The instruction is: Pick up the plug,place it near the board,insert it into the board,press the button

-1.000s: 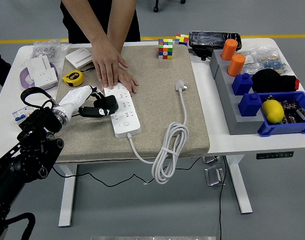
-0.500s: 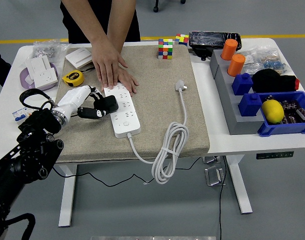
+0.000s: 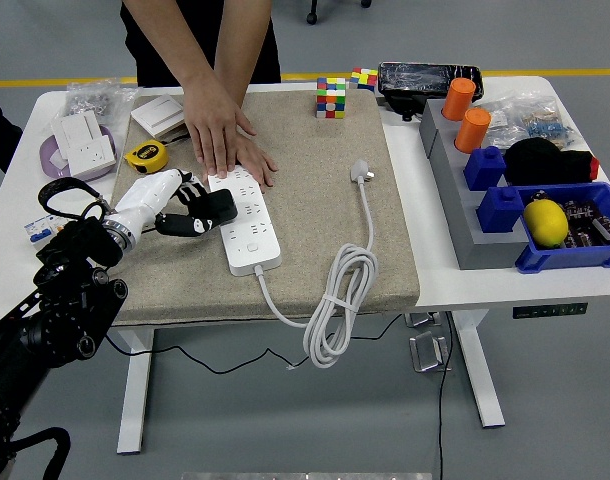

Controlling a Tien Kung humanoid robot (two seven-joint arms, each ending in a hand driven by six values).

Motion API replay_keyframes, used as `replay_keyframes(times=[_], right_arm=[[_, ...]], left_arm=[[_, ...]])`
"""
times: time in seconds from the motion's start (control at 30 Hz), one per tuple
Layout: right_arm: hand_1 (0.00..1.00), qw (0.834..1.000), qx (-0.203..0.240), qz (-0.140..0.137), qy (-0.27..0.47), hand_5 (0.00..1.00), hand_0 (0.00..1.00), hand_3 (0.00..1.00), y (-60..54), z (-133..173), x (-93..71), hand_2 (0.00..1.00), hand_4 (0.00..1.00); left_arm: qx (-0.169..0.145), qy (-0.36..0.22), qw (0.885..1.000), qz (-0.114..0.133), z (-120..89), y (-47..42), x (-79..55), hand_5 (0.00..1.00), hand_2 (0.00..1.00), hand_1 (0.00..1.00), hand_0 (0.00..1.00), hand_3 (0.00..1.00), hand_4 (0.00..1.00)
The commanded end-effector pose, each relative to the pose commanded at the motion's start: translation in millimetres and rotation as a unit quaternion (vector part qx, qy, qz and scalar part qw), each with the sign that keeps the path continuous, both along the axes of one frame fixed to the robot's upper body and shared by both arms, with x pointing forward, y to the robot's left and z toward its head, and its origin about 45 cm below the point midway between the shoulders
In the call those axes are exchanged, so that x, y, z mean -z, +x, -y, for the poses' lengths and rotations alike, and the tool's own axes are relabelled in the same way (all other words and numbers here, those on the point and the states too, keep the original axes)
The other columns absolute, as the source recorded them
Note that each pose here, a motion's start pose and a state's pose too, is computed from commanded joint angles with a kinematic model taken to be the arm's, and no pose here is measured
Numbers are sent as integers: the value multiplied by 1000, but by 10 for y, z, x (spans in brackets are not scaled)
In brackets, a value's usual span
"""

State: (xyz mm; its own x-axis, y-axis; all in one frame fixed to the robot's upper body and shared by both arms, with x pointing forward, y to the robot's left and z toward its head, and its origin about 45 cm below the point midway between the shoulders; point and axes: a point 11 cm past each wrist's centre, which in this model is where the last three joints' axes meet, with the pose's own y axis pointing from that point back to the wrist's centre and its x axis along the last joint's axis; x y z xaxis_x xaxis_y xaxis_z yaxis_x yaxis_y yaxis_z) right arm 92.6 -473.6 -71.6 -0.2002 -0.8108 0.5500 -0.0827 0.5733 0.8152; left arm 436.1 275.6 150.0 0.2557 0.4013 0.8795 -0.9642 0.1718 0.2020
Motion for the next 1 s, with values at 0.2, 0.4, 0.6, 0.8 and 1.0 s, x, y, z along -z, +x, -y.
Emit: replay_keyframes(times=[0.2,0.4,0.6,0.8,1.0], right_arm=[[758,1000,1,1,1,998,833,776,7,-5,0,746,998],[756,1000,3,1,2,998,833,776,-1,-11,6,746,998],[758,1000,5,2,2,998,831,776,-1,-12,6,745,998],[757,1000,6,2,3,998,832,776,-9,-19,11,745,998],[757,1000,5,1,3,998,832,776,-15,-19,12,745,998]], left_arm=[[0,-4,1000,1,-12,-4,-20,49,489,540,597,503,527],[-3,-11,1000,10,-43,-22,-94,52,485,537,595,496,525],[-6,-23,999,27,-78,-56,-230,42,482,535,587,496,512],[-6,-26,999,43,-141,-113,-324,31,482,537,578,498,492],[-31,-26,999,36,-346,-158,-244,38,484,537,579,501,496]])
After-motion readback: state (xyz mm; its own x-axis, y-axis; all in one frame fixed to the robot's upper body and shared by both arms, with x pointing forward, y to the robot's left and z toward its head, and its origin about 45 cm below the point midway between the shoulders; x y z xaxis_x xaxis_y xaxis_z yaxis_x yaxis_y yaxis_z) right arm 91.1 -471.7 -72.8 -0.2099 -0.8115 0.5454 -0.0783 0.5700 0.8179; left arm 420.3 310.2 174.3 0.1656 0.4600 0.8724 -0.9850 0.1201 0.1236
